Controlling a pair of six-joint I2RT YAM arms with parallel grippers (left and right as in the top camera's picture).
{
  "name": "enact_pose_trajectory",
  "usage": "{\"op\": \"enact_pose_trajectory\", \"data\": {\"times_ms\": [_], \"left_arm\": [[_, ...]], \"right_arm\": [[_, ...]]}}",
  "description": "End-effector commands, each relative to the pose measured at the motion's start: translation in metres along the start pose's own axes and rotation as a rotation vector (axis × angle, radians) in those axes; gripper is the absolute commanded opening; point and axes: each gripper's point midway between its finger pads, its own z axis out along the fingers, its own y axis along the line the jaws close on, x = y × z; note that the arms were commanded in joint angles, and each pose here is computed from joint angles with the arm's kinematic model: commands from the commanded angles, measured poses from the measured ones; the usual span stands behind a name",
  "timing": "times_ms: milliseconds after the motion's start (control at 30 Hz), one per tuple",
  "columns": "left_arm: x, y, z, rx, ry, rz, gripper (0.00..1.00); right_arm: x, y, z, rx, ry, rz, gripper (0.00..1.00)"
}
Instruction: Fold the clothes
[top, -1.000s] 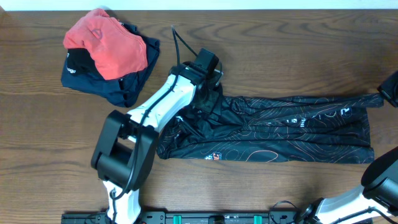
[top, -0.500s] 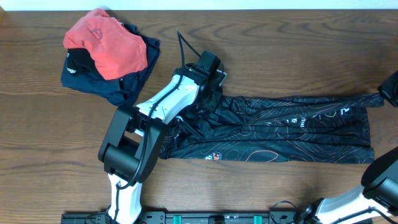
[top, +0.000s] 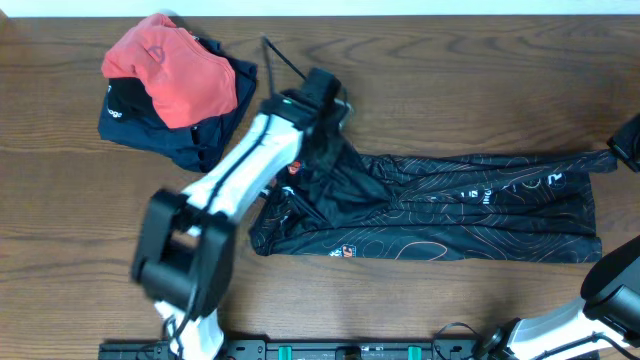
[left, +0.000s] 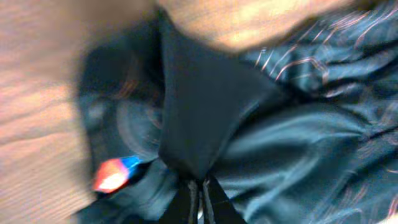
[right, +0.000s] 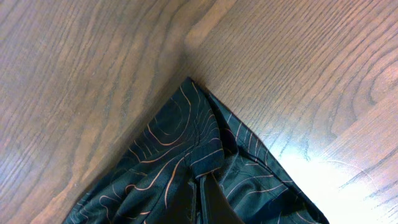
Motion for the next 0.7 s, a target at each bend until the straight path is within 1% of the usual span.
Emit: {"op": "enact_pose_trajectory", "data": {"times_ms": [0,267,567,667], "left_arm": [[-0.005,0.005,-0.028,-0.032,-0.036,0.01,0.06],[0.039,0.006,-0.031,-0.036,0.142,-0.014,0.06],[0.064,0.006,-0.035,-0.042,0.246,-0.027,0.06],[0.068,0.006,-0.036,-0.042,0.263,-0.03,0.09]], "right_arm": [[-0.006,-0.004,-0.009,0.006,-0.029,0.014,0.01],[-0.007,-0.003,-0.009,0.005,-0.034,0.014,0.01],[-0.005,-0.01,-0.009,0.039,-0.027,0.014,0.01],[0.001,-0.012,-0.009,0.052,-0.004,0.014,0.03]]}}
